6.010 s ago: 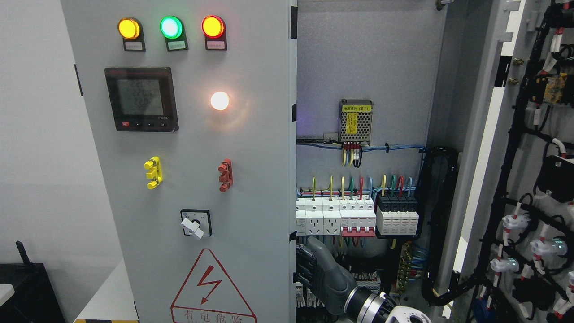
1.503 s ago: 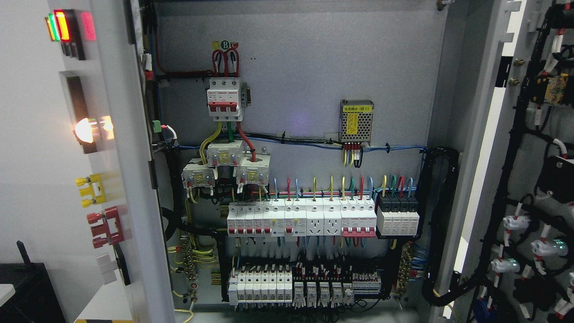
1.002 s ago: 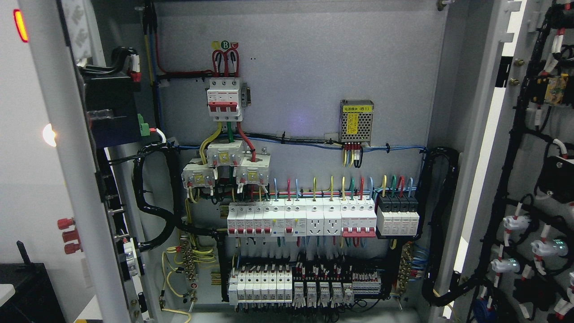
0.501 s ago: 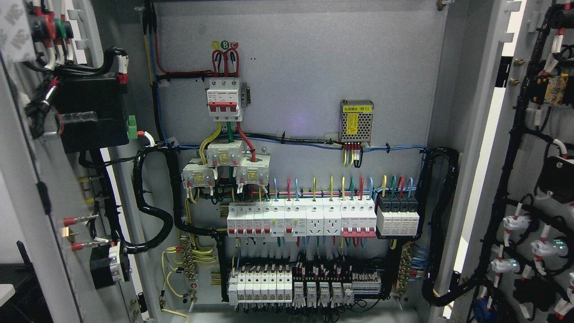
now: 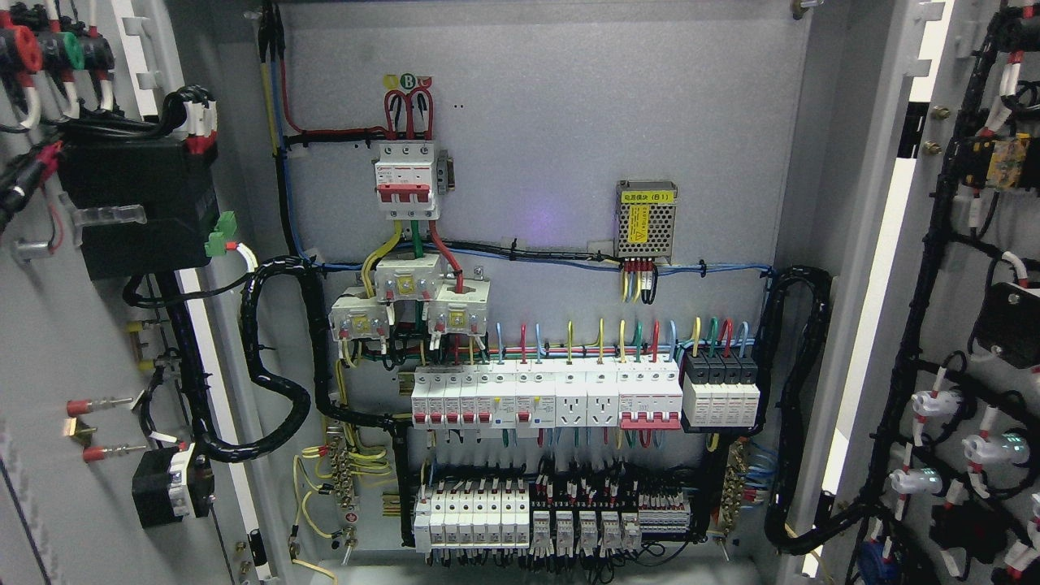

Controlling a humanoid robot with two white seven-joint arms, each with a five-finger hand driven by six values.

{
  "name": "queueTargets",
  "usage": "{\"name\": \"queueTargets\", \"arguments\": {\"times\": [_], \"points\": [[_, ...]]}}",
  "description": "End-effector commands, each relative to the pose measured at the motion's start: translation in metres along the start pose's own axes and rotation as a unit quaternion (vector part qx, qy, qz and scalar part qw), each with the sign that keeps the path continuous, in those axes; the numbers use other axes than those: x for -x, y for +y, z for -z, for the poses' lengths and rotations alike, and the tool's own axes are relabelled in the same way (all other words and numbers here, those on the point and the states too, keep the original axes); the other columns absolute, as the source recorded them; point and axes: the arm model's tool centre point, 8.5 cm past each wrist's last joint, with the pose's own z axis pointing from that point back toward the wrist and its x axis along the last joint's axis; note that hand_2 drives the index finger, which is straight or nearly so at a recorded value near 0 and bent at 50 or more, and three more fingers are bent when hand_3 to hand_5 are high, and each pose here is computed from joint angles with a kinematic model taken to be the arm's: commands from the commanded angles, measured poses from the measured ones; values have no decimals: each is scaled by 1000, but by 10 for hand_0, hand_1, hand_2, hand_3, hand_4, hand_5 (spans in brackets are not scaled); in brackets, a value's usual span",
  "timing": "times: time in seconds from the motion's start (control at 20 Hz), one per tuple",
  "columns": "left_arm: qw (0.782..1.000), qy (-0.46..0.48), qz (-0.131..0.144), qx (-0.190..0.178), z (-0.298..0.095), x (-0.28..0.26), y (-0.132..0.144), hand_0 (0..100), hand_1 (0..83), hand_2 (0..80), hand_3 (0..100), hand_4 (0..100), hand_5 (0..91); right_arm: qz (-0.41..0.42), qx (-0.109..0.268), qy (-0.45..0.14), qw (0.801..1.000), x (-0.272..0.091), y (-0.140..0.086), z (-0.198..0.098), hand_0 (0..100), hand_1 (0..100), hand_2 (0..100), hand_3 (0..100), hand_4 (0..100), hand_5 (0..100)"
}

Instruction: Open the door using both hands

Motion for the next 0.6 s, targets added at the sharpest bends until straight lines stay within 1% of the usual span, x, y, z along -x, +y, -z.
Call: {"name": "queueTargets", "arguments": {"times": [0.0,0.3,0.45,0.55], "points": [[1000,0,-6,-1,0,1,0,0,0,0,0,31,0,-1,-15,12,1000,5,8,19,106,0,0,0,0,0],[1000,0,-6,-1,0,1,0,0,0,0,0,31,0,-3,-26,14,1000,5,14,26,106,0,0,0,0,0],[1000,-1,-6,-1,0,0,0,0,0,0,0,31,0,-3,-25,13,1000,4,13,26,106,0,0,0,0,0],[1000,-1,-8,-1,0,0,1,0,0,0,0,31,0,-4,-18,12,1000,4,9,23,107,0,0,0,0,0]]}}
